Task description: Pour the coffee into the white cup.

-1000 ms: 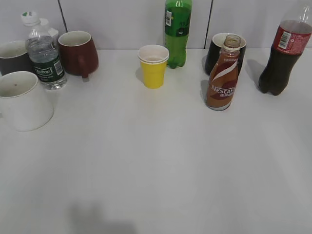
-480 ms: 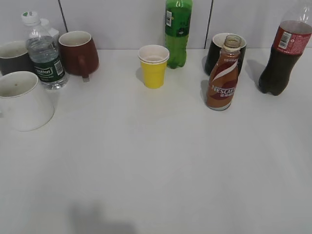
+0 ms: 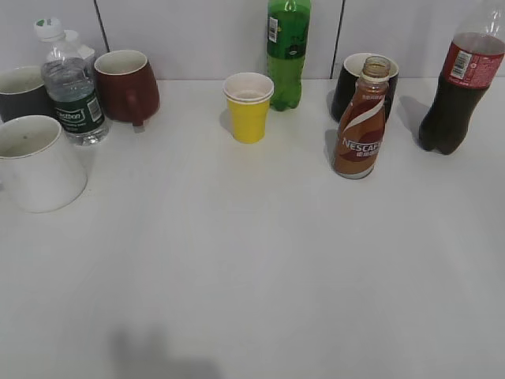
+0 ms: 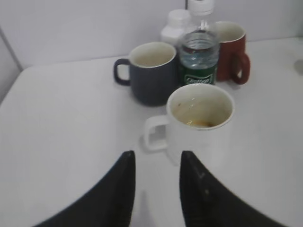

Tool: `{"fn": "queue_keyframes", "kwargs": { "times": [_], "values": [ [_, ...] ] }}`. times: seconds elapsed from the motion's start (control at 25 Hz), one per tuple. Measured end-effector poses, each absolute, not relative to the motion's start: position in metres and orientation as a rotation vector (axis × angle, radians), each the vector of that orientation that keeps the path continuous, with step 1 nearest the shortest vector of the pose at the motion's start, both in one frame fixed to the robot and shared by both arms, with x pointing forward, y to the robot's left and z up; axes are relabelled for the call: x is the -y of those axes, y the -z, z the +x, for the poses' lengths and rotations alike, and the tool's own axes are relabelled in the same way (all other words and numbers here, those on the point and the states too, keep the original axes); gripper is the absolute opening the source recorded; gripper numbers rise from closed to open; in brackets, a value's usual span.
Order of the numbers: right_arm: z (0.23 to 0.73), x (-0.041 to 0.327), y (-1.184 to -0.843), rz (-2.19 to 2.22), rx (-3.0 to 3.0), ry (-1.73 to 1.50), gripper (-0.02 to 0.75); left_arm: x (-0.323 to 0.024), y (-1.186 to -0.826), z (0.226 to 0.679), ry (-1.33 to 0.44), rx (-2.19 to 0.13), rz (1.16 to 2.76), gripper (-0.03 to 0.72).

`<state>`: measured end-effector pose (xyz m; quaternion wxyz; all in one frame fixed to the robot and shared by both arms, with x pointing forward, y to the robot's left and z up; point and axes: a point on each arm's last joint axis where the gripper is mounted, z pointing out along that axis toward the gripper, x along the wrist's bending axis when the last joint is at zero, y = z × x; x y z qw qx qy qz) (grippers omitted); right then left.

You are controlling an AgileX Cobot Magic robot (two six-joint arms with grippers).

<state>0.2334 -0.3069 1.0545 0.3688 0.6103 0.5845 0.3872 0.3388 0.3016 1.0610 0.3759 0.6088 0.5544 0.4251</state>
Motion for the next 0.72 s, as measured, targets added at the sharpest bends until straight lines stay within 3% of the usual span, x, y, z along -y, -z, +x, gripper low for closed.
{"fn": "queue_keyframes", "kwargs": {
  "times": [0.2,0.36,0.72],
  "values": [
    [0.233,0.307,-1.055,1.567,-1.5,-0.994,0.588,-0.292,-1.024,0.361,-1.068,-1.293,1.453,0.252],
    [0.233,0.307,-1.055,1.567,-1.5,-0.994,0.588,-0.291,-1.006,0.369,-0.996,-1.348,1.362,0.267],
    [0.233,0.307,-1.055,1.567,-1.5,-0.994,0.588,-0.289,-0.978,0.399,-0.942,-1.415,1.406,0.34]
  ]
}}
